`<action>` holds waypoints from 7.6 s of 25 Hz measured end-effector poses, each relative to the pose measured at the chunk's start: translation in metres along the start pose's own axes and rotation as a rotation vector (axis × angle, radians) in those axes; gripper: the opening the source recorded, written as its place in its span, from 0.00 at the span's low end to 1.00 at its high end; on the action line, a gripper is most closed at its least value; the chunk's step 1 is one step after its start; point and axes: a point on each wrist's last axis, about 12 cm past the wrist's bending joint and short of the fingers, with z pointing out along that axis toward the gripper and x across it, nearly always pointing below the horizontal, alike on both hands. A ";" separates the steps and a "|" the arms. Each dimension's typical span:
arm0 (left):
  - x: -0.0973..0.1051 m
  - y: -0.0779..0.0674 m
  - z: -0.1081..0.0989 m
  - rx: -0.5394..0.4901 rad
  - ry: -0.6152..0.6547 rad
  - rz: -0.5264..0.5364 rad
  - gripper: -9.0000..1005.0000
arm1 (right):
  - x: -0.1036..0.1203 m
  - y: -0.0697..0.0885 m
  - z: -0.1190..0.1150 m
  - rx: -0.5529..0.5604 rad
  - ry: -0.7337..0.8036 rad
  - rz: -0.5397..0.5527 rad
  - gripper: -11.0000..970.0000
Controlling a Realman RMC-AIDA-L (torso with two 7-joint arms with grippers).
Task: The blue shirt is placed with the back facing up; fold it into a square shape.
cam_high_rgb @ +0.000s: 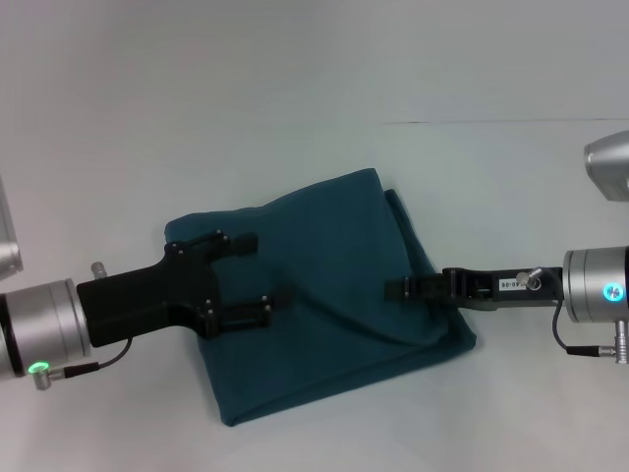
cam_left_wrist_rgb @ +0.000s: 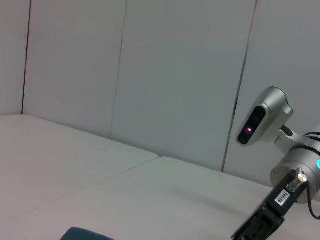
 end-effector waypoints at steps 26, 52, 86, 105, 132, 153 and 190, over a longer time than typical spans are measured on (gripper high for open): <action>-0.004 0.002 0.004 0.008 -0.003 0.011 0.87 | 0.002 -0.003 0.005 0.025 -0.026 -0.039 0.36; -0.009 0.003 0.009 0.019 -0.007 0.008 0.87 | -0.004 -0.014 -0.022 0.031 -0.124 -0.068 0.05; -0.010 0.026 0.017 -0.157 0.004 -0.070 0.87 | -0.055 -0.005 0.012 0.233 -0.292 -0.090 0.63; -0.005 0.028 0.012 -0.178 0.014 -0.076 0.87 | -0.046 -0.001 0.046 0.265 -0.266 -0.018 0.63; -0.003 0.030 0.007 -0.201 0.026 -0.077 0.86 | -0.054 0.006 0.052 0.255 -0.328 -0.086 0.01; 0.001 0.048 0.007 -0.363 0.046 -0.172 0.86 | -0.051 -0.007 0.022 0.211 -0.425 -0.081 0.34; 0.030 0.050 0.016 -0.481 0.102 -0.548 0.85 | -0.039 -0.020 -0.061 0.043 -0.355 -0.089 0.72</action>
